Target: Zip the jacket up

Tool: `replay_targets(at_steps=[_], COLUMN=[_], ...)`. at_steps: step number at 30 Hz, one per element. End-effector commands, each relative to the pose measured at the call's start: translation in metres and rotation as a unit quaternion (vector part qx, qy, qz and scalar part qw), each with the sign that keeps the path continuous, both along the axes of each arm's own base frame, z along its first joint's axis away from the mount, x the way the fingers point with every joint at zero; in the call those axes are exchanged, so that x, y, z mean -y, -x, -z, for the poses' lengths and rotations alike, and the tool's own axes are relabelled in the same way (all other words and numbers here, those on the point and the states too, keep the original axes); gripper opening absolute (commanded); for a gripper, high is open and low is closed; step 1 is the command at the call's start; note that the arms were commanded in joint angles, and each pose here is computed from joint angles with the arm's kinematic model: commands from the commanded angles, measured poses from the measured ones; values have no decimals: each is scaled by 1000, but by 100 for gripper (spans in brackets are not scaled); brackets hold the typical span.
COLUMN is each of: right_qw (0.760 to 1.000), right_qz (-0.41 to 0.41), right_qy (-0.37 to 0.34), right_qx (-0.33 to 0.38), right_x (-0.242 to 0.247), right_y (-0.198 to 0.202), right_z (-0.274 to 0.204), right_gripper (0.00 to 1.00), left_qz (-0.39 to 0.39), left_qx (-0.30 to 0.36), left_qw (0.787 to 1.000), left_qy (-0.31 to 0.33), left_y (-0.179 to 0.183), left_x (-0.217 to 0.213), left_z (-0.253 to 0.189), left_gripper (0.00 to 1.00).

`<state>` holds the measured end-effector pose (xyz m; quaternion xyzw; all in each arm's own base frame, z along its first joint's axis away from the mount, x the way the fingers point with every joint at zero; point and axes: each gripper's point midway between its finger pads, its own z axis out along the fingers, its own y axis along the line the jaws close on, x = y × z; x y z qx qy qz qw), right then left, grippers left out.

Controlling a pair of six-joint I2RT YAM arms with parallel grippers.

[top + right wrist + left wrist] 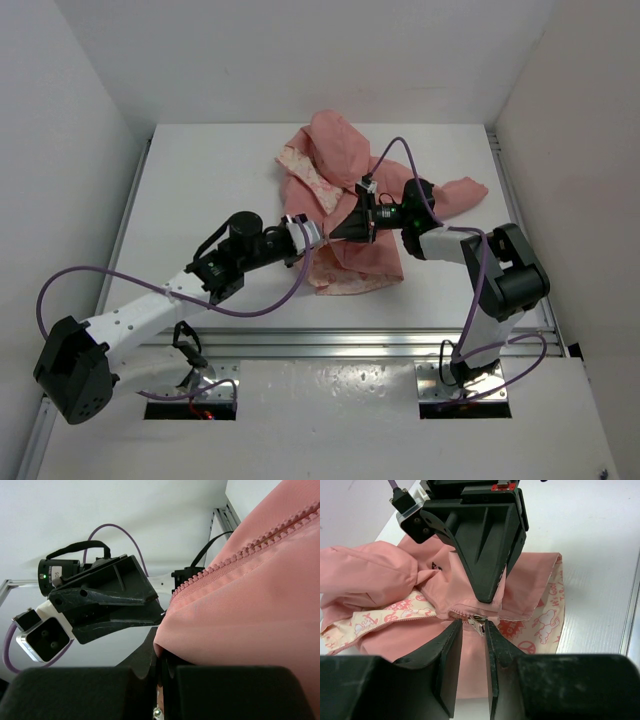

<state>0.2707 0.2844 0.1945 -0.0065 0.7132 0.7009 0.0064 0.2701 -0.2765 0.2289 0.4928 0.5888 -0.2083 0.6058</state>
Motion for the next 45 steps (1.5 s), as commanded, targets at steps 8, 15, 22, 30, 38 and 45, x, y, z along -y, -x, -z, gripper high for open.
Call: replay_targets(at_steps=[8, 15, 22, 30, 38, 45], right_qw=[999, 999, 999, 999, 999, 998], right_qz=[-21, -28, -30, -29, -29, -32], right_qy=[-25, -25, -26, -27, -31, -40], right_qx=[35, 26, 24, 26, 27, 27], right_x=[-4, -5, -6, -6, -7, -6], right_y=[6, 9, 10, 9, 8, 9], right_z=[-16, -13, -13, -14, -17, -21], right_gripper=[0, 0, 0, 0, 0, 0], left_qz=[-29, -59, -21, 20, 21, -10], left_qx=[30, 36, 38, 31, 18, 14], left_qw=[999, 998, 999, 999, 1000, 1000], left_qy=[12, 12, 21, 24, 8, -3], left_y=[-16, -28, -14, 0, -2, -13], left_x=[-4, -7, -2, 2, 3, -2], left_z=[-22, -23, -25, -24, -13, -5], left_gripper=[24, 21, 21, 21, 20, 19])
